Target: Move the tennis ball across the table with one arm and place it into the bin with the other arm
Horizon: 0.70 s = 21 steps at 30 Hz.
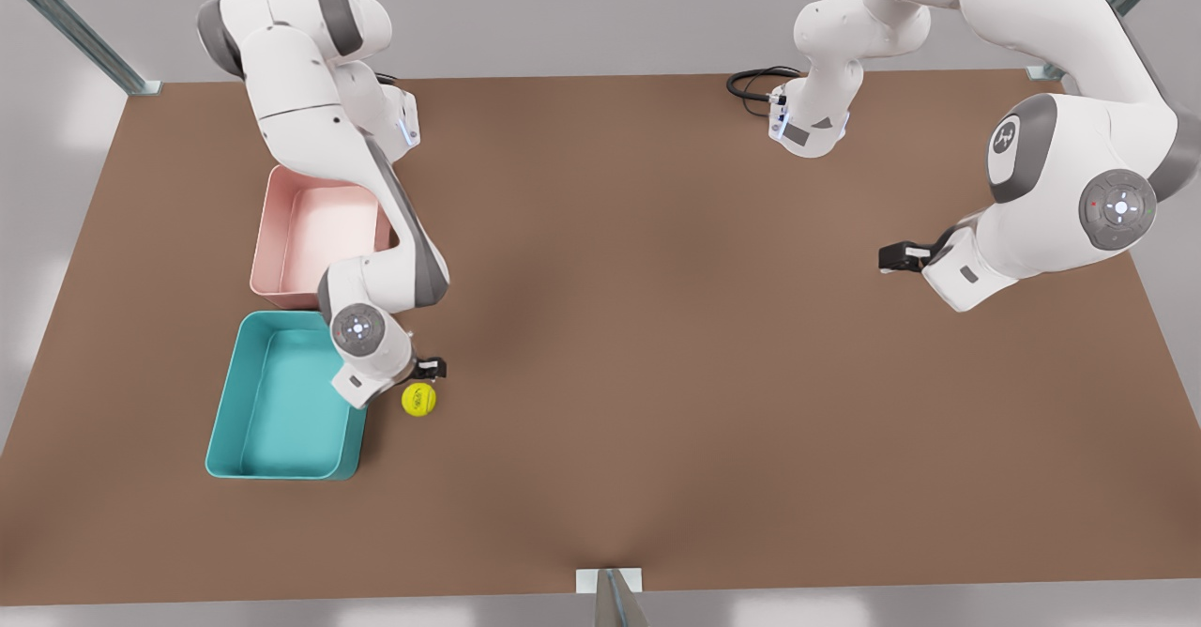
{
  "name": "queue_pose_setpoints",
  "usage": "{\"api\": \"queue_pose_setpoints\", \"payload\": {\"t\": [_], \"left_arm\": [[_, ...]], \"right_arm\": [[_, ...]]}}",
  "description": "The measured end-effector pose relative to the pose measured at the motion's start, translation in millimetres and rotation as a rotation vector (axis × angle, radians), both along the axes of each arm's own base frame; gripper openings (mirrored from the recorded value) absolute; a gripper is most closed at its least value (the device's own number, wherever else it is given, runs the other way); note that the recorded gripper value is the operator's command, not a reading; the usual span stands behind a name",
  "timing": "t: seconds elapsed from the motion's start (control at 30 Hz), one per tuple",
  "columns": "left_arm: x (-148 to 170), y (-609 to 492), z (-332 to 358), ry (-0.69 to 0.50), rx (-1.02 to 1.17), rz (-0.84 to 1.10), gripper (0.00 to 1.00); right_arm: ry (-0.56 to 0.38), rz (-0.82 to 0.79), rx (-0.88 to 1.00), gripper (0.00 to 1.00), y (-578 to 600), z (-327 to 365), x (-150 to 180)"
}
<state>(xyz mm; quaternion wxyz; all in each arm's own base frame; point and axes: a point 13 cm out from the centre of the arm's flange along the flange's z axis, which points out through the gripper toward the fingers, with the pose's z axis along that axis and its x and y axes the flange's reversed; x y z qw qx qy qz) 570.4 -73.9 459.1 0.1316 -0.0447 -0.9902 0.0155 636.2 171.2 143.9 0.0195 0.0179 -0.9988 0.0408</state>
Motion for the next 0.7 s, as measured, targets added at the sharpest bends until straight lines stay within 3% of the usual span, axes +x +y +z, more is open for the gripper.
{"api": "queue_pose_setpoints", "payload": {"t": [0.17,0.4,0.7], "left_arm": [[-0.6,-0.6,0.0,0.003,0.01,0.037,1.0],[-0.7,-1.7,-1.0,0.006,0.02,0.074,1.0],[-0.6,-1.7,-1.6,0.008,0.029,0.106,1.0]], "right_arm": [[-0.043,-0.1,0.036,1.0,-11.6,-33.1,19.1],[-0.058,-0.153,0.049,1.0,-23.2,-70.1,4.0],[-0.108,-0.159,0.068,1.0,-7.4,-79.7,12.9]]}}
